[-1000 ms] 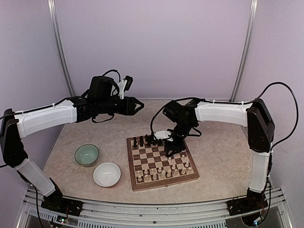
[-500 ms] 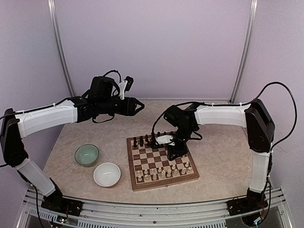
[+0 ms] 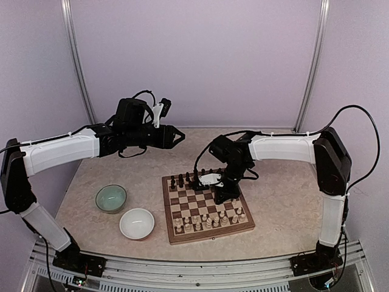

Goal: Set up the chess pieces on the board
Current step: Pick up the pawn from the chessboard, then place the pawn at e2.

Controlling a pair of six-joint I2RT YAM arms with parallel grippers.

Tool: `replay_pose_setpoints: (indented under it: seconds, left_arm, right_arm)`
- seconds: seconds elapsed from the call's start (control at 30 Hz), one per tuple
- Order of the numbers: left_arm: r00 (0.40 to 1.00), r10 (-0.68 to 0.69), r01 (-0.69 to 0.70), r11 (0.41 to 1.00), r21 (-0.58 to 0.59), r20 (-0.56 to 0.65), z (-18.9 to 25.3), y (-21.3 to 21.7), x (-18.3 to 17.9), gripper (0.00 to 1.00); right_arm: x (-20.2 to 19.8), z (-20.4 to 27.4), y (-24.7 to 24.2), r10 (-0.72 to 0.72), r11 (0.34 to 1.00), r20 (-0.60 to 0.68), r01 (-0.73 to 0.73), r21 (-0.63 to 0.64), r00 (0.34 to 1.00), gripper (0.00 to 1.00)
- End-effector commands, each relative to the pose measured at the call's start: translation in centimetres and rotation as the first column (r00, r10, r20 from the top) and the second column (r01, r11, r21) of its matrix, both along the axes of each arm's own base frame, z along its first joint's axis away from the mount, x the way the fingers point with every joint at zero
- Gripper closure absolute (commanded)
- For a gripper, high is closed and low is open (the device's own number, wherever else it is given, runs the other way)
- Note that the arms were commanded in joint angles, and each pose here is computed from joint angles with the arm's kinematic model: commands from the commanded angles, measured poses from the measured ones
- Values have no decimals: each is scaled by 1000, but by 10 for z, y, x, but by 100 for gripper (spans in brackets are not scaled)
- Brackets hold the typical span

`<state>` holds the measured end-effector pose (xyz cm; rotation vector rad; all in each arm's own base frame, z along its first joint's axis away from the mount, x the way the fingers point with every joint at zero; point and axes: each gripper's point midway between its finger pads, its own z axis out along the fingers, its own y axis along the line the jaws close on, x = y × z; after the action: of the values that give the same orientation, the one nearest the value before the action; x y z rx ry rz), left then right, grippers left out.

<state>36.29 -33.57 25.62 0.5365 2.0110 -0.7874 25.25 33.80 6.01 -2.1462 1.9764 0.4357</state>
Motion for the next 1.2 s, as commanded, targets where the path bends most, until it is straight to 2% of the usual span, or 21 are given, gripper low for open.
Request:
replay_pose_setpoints:
  seconds: [0.0,0.4,0.83,1.07,1.17]
  left_arm:
    - [1000,-16,16,1000,-10,24,12,-3,2,50]
    - [1000,-18,18,1000,-10,20,11,-3,2,50]
    - [1000,-23,23,1000,-10,17,10,-4,1,50]
    - [1000,-24,24,1000,-11,17,10,-4,1,50]
    - [1000,-24,24,1000,-10,16,10,-4,1,50]
  right_arm:
    - [-13,11,12,44,999,2,-44,17,999,93]
    - [-41,7,20,114,994,-37,-114,1,993,94]
    - [-52,0,18,135,990,-74,-137,-23,988,93]
    - [-56,-2,20,140,990,-82,-142,-23,987,91]
    - [-56,-4,19,139,989,-77,-142,-29,987,85]
